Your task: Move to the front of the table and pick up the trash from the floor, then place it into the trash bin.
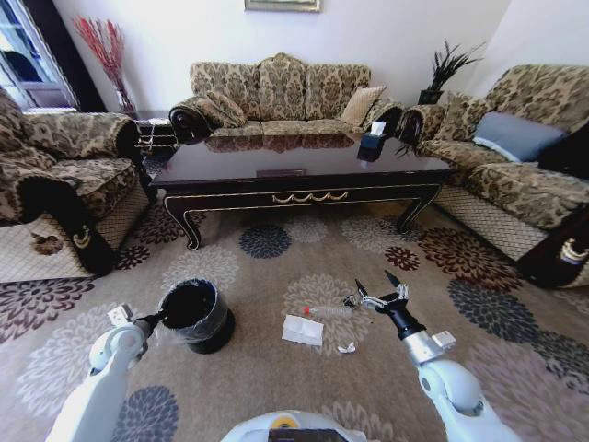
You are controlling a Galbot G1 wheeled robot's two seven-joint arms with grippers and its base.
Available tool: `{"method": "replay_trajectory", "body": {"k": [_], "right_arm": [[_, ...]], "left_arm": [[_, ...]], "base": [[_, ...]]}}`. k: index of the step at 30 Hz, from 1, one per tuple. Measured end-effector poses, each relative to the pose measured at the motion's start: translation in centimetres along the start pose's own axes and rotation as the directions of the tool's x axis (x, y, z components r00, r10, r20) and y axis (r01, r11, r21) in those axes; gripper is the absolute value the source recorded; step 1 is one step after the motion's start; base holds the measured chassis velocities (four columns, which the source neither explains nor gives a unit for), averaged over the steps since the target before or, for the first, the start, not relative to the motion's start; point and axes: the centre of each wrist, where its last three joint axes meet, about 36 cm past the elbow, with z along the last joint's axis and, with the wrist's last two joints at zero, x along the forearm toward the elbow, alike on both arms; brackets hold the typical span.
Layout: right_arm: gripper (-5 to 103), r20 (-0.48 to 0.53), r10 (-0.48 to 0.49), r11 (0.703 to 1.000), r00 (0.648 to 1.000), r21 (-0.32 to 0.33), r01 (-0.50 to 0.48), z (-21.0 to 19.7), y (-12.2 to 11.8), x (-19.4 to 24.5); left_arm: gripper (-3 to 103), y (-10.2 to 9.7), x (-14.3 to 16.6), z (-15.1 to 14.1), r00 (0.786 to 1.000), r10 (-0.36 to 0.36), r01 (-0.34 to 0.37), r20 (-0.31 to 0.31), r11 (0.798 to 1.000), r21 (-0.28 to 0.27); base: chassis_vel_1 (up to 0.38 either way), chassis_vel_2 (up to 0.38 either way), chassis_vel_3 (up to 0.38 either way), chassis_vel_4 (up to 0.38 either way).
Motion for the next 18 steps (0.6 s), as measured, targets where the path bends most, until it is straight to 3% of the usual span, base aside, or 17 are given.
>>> {"method": "replay_trajectory", "body": {"k": [8, 12, 18], "right_arm": [[100, -0.001, 0.003, 1.0, 1.0, -0.006, -0.003, 0.5, 0.0, -0.4], [100, -0.012, 0.022, 0.999, 1.0, -0.023, -0.022, 1.4, -0.1, -0.8], [100, -0.058, 0.087, 0.988, 0.995, -0.124, -0.093, 3.3, -0.2, -1.3]], "left_arm": [[4, 0.5, 1.2, -0.3, 1.0, -0.008, 0.008, 0.021, 1.0, 0.003], [4, 0.3, 3.4, -1.2, 0.997, 0.0, 0.001, 0.075, 1.0, -0.001], [4, -0.2, 6.0, -1.7, 0.993, -0.008, 0.012, 0.119, 0.999, -0.036]], "base": [[0.0, 0.0, 0.0, 0.0], [0.0, 0.0, 0.0, 0.0], [0.0, 0.0, 0.0, 0.0]]}}
